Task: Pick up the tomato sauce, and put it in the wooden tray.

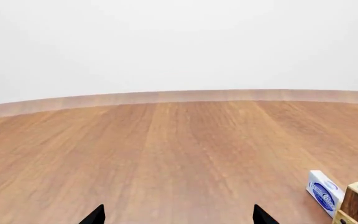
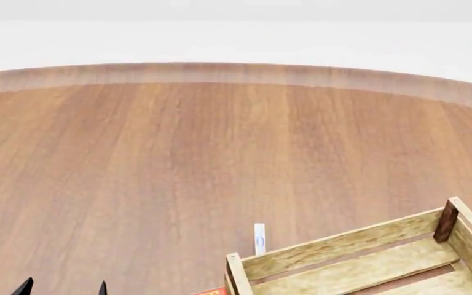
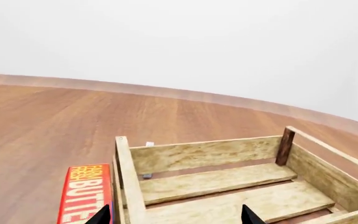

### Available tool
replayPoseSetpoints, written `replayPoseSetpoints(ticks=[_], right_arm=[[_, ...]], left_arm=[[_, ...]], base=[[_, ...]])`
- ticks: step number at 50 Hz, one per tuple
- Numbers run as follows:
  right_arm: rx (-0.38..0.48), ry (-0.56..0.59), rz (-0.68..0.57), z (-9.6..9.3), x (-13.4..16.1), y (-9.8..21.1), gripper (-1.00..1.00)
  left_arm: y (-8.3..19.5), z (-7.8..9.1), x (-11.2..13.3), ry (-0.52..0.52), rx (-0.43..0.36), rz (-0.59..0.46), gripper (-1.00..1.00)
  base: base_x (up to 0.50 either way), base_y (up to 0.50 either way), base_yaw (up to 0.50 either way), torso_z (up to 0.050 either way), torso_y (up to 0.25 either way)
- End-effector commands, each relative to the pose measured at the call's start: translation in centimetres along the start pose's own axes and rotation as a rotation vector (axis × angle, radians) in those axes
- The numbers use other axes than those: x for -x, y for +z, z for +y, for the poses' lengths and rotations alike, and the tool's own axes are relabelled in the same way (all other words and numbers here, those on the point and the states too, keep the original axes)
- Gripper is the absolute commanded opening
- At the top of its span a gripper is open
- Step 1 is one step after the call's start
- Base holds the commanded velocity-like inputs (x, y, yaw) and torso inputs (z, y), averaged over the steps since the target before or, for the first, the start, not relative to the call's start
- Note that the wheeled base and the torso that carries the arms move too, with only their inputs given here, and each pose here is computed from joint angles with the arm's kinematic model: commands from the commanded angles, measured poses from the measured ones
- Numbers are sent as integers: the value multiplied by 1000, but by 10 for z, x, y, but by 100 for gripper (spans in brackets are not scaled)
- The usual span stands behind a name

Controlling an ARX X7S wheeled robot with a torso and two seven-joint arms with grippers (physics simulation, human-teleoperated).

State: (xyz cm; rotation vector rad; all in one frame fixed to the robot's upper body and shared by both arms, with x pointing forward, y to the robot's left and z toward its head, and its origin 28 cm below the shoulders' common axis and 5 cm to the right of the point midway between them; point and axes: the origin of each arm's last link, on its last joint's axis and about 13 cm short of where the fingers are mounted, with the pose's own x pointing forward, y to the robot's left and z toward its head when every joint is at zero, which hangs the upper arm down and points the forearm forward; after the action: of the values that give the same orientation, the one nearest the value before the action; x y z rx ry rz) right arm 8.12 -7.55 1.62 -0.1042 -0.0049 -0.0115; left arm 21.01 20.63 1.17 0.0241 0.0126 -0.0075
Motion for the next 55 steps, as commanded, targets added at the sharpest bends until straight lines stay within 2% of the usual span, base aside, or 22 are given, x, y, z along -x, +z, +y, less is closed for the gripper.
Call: replayPoseSetpoints(ticks=[1,18,32,43,55], right_arm=[[-5,-28,29,0,8,-7,100],[-26,-66,-8,-2,27,3,100],[-61,-61,22,2,34,0,100],[-19,-72,62,0,41,-8,100],[-19,-56,72,2,46,-9,100]], left_arm=[[1,-1,0,-6,10,-5,100],[1,-1,0,-6,10,-5,100],[1,-1,0,-6,9,-5,100],[1,-1,0,-7,10,-7,100],[-1,-1,-1,-7,11,-7,100]], base=[[0,0,0,0,0],[0,0,0,0,0],[0,0,0,0,0],[0,0,0,0,0],[0,0,0,0,0]])
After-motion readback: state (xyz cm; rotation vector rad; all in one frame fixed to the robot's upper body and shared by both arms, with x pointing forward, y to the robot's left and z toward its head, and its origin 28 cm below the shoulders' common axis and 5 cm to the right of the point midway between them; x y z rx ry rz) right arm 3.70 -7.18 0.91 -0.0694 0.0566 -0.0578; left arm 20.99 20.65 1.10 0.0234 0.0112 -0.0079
